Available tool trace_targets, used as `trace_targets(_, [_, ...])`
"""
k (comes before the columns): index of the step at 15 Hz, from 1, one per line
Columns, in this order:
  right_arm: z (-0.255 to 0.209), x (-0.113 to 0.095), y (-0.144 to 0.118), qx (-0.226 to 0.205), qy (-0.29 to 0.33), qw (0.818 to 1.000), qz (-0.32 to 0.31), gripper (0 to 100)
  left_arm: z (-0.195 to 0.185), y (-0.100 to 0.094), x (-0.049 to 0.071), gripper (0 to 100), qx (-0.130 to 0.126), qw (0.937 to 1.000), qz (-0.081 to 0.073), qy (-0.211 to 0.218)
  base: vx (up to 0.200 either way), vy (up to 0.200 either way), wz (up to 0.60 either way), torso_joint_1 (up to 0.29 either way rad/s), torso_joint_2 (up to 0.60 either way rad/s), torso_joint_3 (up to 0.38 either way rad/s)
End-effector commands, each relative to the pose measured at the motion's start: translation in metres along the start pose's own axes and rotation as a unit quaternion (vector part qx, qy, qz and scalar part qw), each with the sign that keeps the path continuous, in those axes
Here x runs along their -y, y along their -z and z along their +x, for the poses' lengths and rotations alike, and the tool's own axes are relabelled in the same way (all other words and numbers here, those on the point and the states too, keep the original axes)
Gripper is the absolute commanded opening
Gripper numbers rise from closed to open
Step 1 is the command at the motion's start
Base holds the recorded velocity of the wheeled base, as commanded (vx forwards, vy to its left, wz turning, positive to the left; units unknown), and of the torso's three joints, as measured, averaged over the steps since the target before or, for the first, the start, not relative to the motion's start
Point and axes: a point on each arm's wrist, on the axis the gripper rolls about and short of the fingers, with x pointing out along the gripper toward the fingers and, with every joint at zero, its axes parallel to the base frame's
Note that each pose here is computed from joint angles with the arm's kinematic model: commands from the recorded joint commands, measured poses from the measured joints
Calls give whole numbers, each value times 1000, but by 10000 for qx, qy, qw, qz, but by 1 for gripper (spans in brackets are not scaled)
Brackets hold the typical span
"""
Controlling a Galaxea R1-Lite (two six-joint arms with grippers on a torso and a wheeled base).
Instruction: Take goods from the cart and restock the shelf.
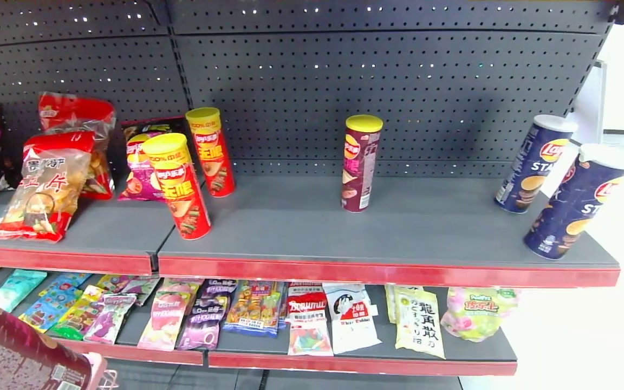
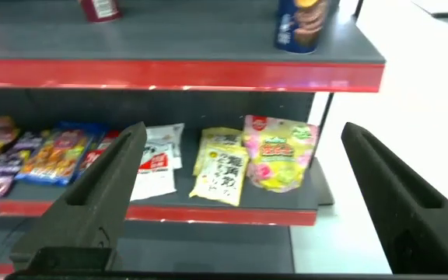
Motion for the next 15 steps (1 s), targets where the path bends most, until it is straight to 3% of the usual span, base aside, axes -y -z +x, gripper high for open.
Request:
trace_targets(1, [0, 0, 0, 10, -1, 10000, -6, 100, 1, 0, 0, 0, -22, 10000, 1, 8, 200, 0, 0, 2, 2, 2])
trace_targets(11, [0, 0, 0, 10, -16, 10000, -21, 100, -1, 1, 0, 0, 11, 10000, 0, 18, 20, 0, 0, -2, 1, 0])
trace_targets(13, [0, 0, 0, 2, -24, 10000, -21, 100, -2, 1, 0, 0, 26, 10000, 7, 15, 200, 0, 0, 2, 0, 0])
trace_targets(15, [0, 0, 0, 10, -16, 10000, -21, 100, -7, 0, 0, 0, 196, 9998, -3, 95, 0, 0, 0, 0, 0, 0])
